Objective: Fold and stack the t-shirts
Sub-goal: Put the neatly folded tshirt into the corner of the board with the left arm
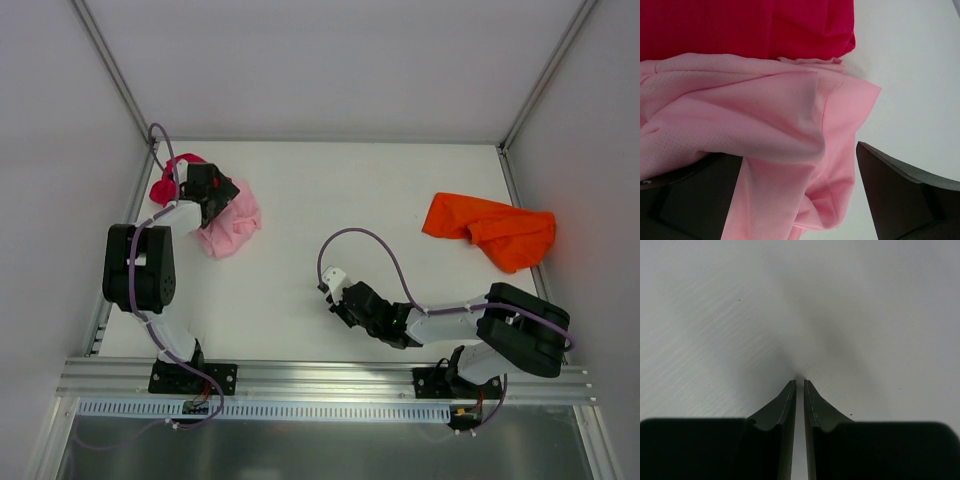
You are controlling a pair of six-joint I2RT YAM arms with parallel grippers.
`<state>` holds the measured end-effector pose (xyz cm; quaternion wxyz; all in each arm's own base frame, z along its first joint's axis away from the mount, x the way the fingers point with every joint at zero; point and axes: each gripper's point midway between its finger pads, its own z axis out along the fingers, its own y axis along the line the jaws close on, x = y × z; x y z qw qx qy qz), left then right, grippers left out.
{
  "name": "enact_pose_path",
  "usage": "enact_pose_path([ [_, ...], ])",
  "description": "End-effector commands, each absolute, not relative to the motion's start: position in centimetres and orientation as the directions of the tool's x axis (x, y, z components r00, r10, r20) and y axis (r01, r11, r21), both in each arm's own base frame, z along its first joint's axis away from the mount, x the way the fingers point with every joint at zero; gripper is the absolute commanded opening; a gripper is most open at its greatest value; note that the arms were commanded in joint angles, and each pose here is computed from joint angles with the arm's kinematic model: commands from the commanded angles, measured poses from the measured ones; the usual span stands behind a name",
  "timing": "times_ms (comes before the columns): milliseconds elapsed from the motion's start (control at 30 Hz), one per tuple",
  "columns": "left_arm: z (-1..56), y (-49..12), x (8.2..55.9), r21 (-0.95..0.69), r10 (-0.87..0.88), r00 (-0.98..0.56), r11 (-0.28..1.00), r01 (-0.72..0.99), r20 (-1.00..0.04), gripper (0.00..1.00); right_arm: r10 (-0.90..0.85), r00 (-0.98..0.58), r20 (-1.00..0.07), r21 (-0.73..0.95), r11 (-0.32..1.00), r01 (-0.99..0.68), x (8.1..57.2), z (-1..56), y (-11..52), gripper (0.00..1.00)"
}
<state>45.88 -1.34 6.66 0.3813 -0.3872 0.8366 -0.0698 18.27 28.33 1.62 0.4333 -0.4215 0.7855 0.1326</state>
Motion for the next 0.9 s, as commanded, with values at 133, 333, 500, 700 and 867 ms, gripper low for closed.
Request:
enact_pose_path([
  [133,11.6,-4.1,45.5,-0.472,-0.593,-0.352,0.798,-0.374,-0.724,0.99,-0.559,-0.283,-0.779,-0.153,0.607,-0.78,17.9,0.9,28.2,0.15],
  [333,16.8,-5.3,43.5,-0.491,-0.54,-0.254,0.84,-0.232,-0.802,0.99,-0.564,-0.28,-0.777,-0.148,0.595,-0.79,17.7,0.8,28.6,0.15],
  [500,17.7,-4.9,40.3,-0.52,-0.577,-0.215,0.811,-0.269,-0.788,0.99,-0.575,-0.281,-0.768,-0.15,0.589,-0.794,17.8,0.3,29.0,0.15],
  [700,14.5,-2.4,36.0,-0.487,-0.628,-0.223,0.742,-0.461,-0.746,0.99,-0.57,-0.28,-0.773,-0.145,0.587,-0.796,17.8,0.4,29.2,0.15],
  [867,11.9,-1.7,34.1,-0.463,-0.659,-0.241,0.7,-0.544,-0.713,0.99,-0.544,-0.281,-0.791,-0.137,0.605,-0.785,18.0,0.8,29.4,0.15],
])
